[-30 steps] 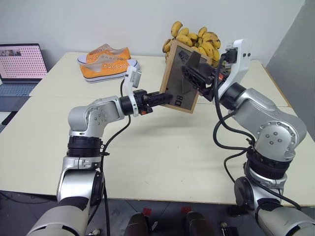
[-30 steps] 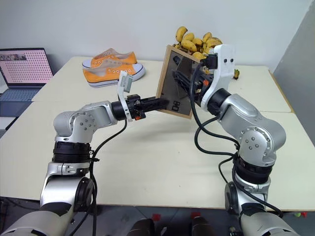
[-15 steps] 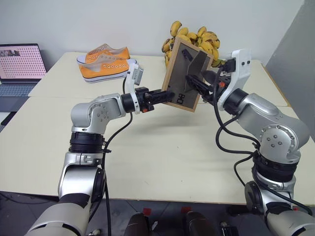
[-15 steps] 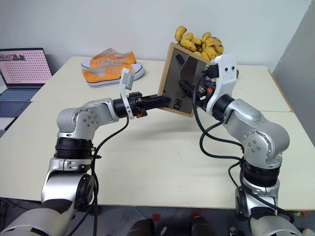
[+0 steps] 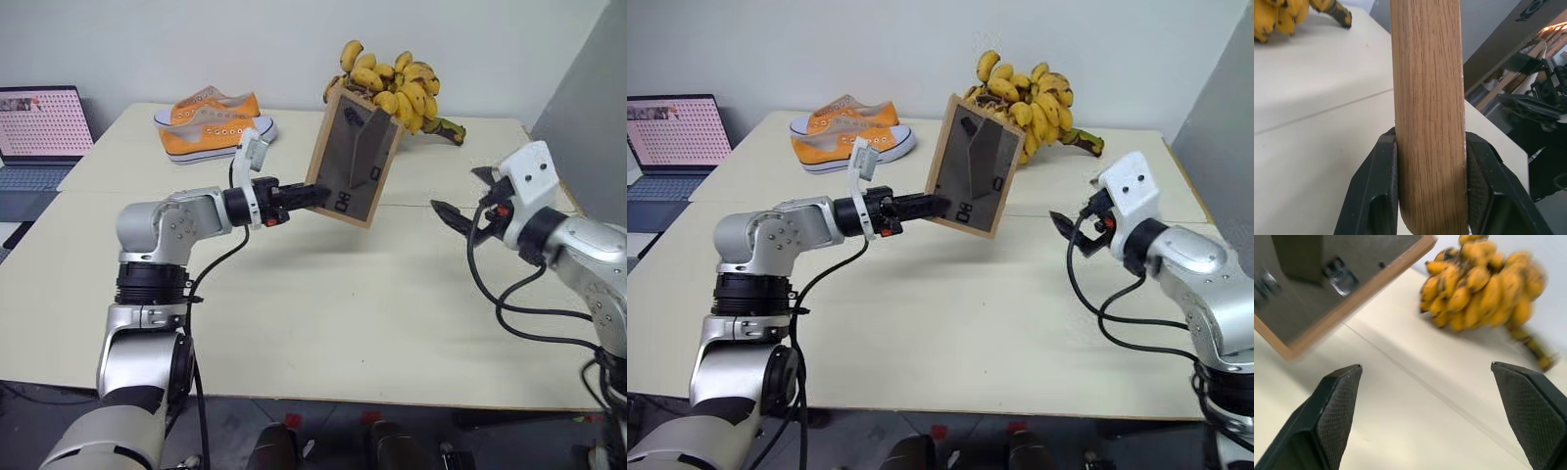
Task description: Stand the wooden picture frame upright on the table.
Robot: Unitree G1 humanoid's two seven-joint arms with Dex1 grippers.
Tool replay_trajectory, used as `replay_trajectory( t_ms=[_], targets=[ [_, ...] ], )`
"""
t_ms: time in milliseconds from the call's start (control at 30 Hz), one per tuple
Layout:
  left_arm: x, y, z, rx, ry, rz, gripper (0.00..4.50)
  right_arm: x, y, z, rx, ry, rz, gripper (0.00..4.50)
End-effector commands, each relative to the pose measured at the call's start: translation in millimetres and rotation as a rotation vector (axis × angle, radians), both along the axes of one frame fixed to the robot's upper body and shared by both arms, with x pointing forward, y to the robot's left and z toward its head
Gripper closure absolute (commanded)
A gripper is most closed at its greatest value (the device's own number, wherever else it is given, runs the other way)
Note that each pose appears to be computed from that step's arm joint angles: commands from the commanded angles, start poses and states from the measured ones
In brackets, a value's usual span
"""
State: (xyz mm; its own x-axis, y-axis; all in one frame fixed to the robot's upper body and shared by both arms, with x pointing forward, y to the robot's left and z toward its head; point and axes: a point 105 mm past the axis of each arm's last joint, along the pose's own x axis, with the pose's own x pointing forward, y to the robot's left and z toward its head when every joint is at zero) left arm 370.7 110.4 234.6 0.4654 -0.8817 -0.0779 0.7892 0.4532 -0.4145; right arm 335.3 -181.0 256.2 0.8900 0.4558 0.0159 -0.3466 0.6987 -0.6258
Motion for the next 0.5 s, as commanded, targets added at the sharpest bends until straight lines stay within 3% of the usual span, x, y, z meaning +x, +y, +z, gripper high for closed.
replay_trajectory(
  t_ms=[33, 133, 200, 333, 500],
  targets=[
    [-21, -1, 20, -0.061, 0.054, -0.067, 3.2, 2, 4, -1, -0.435, -0.341, 0.079, 0.06],
    [-37, -4, 16, -0.061, 0.136, -0.115, 3.2, 6, 12, -20, -0.702, -0.545, 0.168, 0.06],
    [-47, -6, 15, -0.063, 0.179, -0.14, 3.2, 9, 19, -33, -0.791, -0.638, 0.228, 0.06],
    [-59, -9, 13, -0.076, 0.192, -0.174, 3.2, 10, 38, -42, -0.783, -0.806, 0.311, 0.06],
    [-65, -6, 6, -0.089, 0.24, -0.173, 3.2, 17, 44, -30, -0.743, -0.948, 0.292, 0.06]
  ],
)
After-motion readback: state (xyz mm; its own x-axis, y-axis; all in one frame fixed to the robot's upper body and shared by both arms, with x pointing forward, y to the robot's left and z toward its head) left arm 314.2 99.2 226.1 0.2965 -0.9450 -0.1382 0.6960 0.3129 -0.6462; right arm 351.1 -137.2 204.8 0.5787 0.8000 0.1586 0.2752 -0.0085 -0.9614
